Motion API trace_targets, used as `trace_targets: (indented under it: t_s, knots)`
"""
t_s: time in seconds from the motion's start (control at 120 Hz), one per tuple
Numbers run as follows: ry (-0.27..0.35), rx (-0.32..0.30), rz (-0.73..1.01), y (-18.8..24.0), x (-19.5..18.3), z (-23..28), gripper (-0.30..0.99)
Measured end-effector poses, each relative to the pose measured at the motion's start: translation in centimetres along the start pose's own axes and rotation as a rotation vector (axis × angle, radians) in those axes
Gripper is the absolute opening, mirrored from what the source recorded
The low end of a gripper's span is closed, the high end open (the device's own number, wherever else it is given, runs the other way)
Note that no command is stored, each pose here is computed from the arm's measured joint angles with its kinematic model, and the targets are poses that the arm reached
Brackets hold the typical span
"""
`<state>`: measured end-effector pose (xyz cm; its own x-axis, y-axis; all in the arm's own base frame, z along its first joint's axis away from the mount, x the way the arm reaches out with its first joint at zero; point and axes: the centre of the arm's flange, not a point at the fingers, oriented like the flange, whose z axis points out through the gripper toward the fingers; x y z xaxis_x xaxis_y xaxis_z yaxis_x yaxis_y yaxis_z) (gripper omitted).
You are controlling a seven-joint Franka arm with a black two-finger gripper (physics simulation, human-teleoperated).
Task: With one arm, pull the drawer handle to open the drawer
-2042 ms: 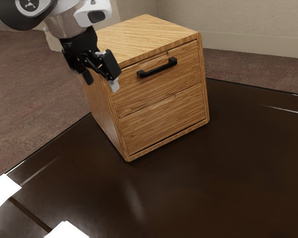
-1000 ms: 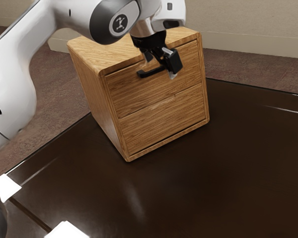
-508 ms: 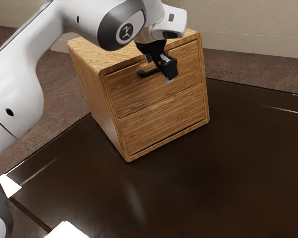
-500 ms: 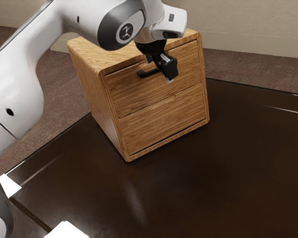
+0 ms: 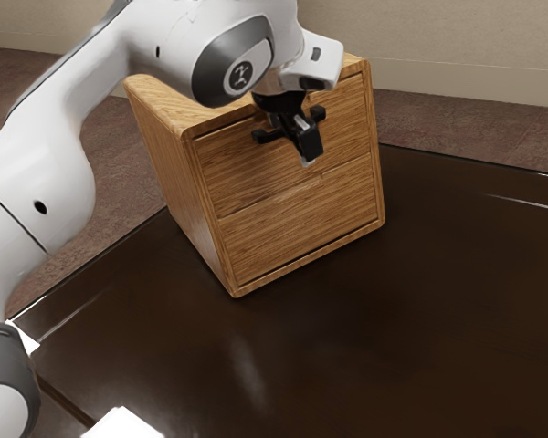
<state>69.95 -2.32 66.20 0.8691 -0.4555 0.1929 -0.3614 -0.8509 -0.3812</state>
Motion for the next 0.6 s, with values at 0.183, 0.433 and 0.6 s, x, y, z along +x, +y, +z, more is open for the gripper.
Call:
trace_targets:
  t_s: [0.183,0.433,0.6]
  knots:
    - [0.002,-0.002,0.029,1.1,0.5,0.0,0.69]
    - [0.005,0.010,0.075,3.7,1.5,-0.8,0.69]
    - [0.003,0.017,0.110,6.0,2.4,-1.1,0.69]
